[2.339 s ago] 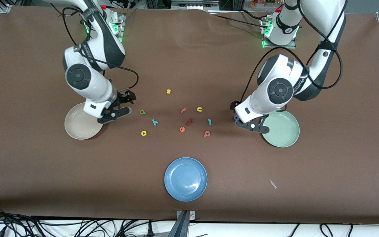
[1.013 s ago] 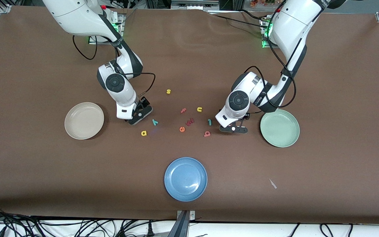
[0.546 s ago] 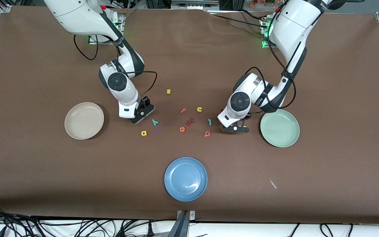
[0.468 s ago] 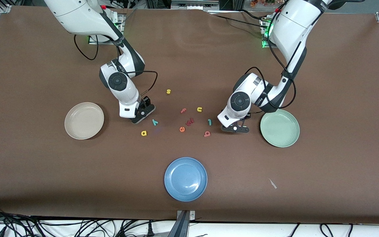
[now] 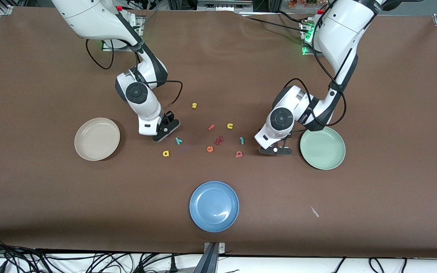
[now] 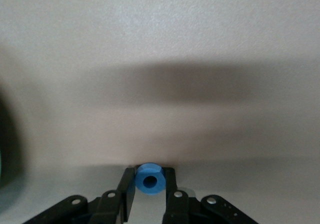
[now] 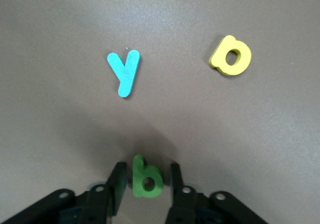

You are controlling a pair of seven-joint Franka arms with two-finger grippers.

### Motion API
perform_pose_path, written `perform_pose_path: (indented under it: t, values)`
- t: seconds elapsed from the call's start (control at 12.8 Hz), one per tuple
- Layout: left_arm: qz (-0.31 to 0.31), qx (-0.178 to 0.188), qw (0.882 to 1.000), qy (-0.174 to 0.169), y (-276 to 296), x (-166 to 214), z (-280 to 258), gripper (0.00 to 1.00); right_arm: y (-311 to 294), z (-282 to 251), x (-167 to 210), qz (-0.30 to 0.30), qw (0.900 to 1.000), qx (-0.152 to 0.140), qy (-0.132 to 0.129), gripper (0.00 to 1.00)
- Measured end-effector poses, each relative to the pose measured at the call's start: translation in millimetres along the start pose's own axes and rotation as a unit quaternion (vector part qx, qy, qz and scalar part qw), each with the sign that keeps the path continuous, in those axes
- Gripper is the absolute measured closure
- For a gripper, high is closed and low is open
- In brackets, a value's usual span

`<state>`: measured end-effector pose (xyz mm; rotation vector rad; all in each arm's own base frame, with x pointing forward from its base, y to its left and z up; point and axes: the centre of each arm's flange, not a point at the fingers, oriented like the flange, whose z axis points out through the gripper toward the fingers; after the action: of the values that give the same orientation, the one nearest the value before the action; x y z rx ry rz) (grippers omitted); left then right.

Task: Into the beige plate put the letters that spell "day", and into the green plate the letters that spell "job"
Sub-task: 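Place the blue o on the green plate and green b on the beige plate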

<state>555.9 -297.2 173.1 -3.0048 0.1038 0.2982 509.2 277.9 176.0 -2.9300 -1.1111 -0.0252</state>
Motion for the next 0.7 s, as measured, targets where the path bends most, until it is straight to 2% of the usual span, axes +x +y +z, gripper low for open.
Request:
perform_pose_path:
  t: [0.08,0.16,0.23,0.31,0.39,0.55,0.7]
  values:
    - [-0.002,0.005,1.000,-0.006,-2.5,0.4,-5.5,0.74,-0.1,0.0,0.0,0.000,1.000,0.000,0.000,0.61]
    - [-0.006,0.011,1.000,-0.011,-7.0,2.6,-18.0,0.74,0.1,-0.4,0.1,0.000,1.000,0.000,0.000,0.67]
    - [-0.011,0.018,1.000,-0.016,-14.6,6.1,-36.3,0.74,0.1,-0.4,0.1,0.000,1.000,0.000,0.000,0.67]
    - [-0.014,0.027,0.999,-0.023,-25.5,9.4,-53.5,0.74,0.2,-0.9,0.1,0.000,1.000,0.000,0.000,0.73]
    - [-0.011,0.037,0.999,-0.032,-40.5,13.0,-68.4,0.74,0.1,-0.9,0.1,0.000,1.000,0.000,0.000,0.73]
    - [0.012,0.053,0.998,-0.041,-87.1,27.3,-88.9,0.74,0.1,-1.0,0.2,0.000,1.000,0.000,0.000,0.73]
    - [0.023,0.044,0.998,-0.050,-147.9,42.2,-91.1,0.74,-0.4,-2.2,-0.1,0.007,1.000,0.000,-0.009,0.73]
